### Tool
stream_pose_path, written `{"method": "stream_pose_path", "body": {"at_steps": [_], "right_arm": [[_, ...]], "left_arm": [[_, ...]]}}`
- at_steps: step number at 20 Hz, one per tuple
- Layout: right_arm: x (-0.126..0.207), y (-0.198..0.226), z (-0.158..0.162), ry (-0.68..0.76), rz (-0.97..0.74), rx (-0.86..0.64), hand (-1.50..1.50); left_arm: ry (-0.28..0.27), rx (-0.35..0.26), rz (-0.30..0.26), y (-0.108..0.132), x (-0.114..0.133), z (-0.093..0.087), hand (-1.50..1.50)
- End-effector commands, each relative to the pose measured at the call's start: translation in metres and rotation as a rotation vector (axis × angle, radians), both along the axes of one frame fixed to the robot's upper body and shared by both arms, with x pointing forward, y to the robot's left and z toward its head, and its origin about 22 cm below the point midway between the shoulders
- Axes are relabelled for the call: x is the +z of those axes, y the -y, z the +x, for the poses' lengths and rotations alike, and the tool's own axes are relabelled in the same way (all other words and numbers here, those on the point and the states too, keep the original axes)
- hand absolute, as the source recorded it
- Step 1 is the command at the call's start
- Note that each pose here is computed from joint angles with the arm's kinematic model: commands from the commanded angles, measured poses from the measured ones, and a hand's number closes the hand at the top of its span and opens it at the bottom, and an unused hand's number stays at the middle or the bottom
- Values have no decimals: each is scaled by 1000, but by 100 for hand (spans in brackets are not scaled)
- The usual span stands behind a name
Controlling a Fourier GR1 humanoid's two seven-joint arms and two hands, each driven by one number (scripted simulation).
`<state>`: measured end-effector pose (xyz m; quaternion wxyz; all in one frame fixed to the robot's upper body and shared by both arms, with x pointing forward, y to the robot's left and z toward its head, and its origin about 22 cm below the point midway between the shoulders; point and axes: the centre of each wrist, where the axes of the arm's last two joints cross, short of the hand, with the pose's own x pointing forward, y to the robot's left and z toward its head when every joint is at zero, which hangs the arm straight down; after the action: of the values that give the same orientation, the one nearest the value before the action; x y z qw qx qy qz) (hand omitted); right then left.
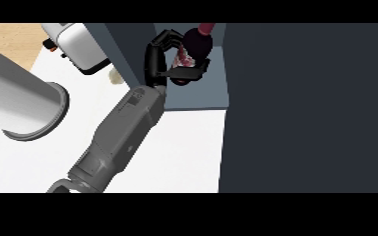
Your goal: Pick up the wine, place it into the cabinet and close the cabinet
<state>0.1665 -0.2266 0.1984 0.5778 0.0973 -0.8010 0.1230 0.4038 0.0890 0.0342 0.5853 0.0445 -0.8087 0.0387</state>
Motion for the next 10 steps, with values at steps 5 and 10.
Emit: {"method": "stream_pose_path", "body": {"at_steps": [5, 10], "right_arm": [[4, 1, -16, 56, 30, 38, -150], [10, 1, -29, 51, 22, 77, -150]], "left_arm": [[61, 69, 31, -3, 28, 29, 150], [26, 95, 37, -8, 7, 25, 150]]}}
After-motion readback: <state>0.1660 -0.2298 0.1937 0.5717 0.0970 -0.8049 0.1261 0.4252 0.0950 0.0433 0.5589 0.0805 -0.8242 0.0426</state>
